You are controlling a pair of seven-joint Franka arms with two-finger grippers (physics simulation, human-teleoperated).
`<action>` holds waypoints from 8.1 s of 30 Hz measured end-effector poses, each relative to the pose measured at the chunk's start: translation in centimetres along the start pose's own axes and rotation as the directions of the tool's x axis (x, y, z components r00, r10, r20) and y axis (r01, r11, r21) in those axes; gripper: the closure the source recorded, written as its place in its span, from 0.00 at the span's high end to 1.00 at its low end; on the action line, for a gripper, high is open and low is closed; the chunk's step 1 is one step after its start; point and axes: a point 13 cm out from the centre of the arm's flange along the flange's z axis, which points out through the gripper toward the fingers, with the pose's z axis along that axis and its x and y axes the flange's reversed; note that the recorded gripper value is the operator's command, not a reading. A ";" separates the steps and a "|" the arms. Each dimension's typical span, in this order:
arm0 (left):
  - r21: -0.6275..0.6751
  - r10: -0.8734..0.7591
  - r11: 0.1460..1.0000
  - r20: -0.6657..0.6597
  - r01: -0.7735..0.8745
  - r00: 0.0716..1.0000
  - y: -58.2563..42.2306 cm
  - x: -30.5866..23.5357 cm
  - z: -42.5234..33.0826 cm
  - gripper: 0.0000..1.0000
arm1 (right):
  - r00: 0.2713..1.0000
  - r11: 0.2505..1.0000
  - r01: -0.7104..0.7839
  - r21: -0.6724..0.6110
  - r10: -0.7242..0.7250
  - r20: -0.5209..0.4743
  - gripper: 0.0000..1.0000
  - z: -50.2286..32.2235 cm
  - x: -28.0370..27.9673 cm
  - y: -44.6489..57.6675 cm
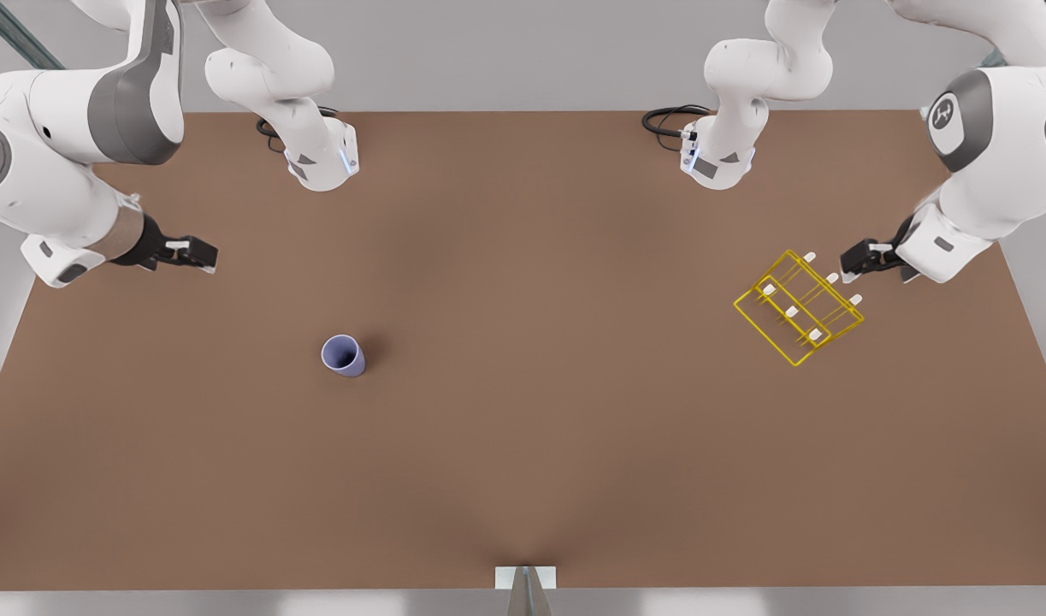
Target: Place the cup on the cup holder
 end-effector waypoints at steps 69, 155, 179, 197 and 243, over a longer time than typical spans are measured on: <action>-0.008 0.002 1.000 0.001 -0.002 1.000 -0.4 -2.0 1.7 1.00 | 0.998 0.992 0.059 0.111 -0.057 -0.024 0.21 38.5 -6.6 16.8; 0.067 -0.696 0.708 -0.103 0.703 0.711 -34.4 -1.9 31.8 1.00 | 0.928 0.927 0.373 0.042 -0.373 -0.003 1.00 1.7 -2.1 9.9; 0.027 -0.980 -0.073 -0.186 0.997 -0.067 -38.4 -3.1 38.3 1.00 | 0.964 0.967 0.241 0.080 -0.229 -0.137 1.00 4.1 0.0 7.5; -0.018 -0.960 -0.216 -0.178 0.976 -0.216 -40.9 -1.7 43.1 0.96 | 0.969 0.972 0.220 0.085 -0.207 -0.138 1.00 4.2 0.1 7.8; -0.245 0.037 -0.015 0.969 0.969 0.245 4.4 1.6 23.3 0.73 | 0.969 0.973 0.212 0.090 -0.197 -0.148 1.00 5.2 -0.5 8.2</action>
